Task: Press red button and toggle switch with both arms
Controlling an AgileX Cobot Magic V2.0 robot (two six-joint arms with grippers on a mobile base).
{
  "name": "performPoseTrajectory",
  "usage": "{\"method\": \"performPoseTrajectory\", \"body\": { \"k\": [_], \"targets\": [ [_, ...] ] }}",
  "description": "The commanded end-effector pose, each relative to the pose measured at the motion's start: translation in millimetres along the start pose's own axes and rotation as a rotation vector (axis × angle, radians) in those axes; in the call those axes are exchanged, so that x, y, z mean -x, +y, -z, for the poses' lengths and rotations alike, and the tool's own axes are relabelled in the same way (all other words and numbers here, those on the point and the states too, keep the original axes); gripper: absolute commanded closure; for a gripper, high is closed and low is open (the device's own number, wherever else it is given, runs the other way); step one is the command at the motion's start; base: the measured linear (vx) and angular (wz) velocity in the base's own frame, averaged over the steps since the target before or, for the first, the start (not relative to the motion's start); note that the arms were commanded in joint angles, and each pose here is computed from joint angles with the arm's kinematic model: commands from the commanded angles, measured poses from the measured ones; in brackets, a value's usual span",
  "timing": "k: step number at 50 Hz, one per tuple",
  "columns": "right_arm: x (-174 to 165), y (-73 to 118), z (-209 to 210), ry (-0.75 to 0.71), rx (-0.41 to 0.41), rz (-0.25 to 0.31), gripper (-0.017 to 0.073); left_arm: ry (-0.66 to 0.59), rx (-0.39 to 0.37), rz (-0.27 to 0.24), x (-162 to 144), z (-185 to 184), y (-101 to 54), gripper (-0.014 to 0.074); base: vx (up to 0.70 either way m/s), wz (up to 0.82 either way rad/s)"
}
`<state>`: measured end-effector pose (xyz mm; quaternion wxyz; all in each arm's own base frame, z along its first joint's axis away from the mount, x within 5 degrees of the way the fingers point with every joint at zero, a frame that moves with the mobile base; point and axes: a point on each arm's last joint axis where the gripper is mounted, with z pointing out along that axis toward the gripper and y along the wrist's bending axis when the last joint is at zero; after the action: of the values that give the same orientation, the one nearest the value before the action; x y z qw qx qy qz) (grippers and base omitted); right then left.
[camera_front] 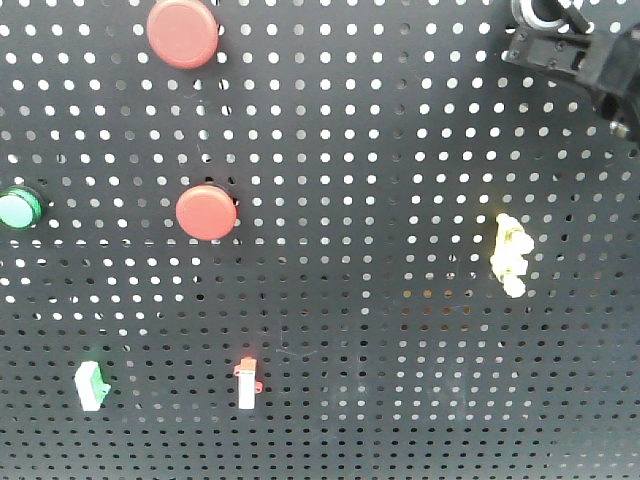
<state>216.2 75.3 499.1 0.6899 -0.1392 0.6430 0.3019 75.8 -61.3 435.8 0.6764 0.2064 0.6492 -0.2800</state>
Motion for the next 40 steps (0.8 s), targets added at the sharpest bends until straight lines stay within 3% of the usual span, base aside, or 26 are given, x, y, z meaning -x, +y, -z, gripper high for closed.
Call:
{"method": "performPoseTrajectory", "body": {
  "k": [1, 7, 10, 13, 19, 26, 32, 40],
  "targets": [
    [15.9, 7.5, 16.1, -0.057, -0.026, 0.025, 0.0562, -0.061, 0.030, 0.000, 11.0, 0.5, 2.1, 0.0591, 0.00, 0.00],
    [3.5, 6.8, 33.2, -0.022, -0.104, 0.078, 0.0562, 0.003, 0.045, -0.102, 5.2, 0.9, 3.3, 0.0591, 0.00, 0.00],
    [-5.3, 7.5, 47.0, -0.006, -0.150, 0.140, 0.0562, 0.060, 0.053, -0.145, 0.2, 1.1, 4.4, 0.0591, 0.00, 0.00],
    [-19.1, 10.0, 66.4, 0.017, -0.193, 0.219, 0.0562, 0.132, 0.071, -0.161, -6.2, 1.9, 6.6, 0.0591, 0.00, 0.00],
    [-44.2, 19.4, 103.2, 0.035, -0.226, 0.314, 0.0562, 0.241, 0.135, -0.209, -24.7, 5.9, 14.1, 0.0591, 0.00, 0.00],
    [-80.8, 33.7, 151.6, 0.009, -0.237, 0.362, 0.0562, 0.268, 0.176, -0.211, -68.4, 24.0, 17.3, 0.0591, 0.00, 0.00],
    [-111.7, 41.0, 182.9, -0.036, -0.242, 0.379, 0.0562, 0.247, 0.176, -0.179, -108.8, 43.9, 15.1, 0.0591, 0.00, 0.00],
    [-140.6, 35.4, 202.8, -0.126, -0.314, 0.391, 0.0562, 0.074, 0.220, -0.187, -127.6, 55.7, 17.4, 0.0591, 0.00, 0.00]
  ]
}}
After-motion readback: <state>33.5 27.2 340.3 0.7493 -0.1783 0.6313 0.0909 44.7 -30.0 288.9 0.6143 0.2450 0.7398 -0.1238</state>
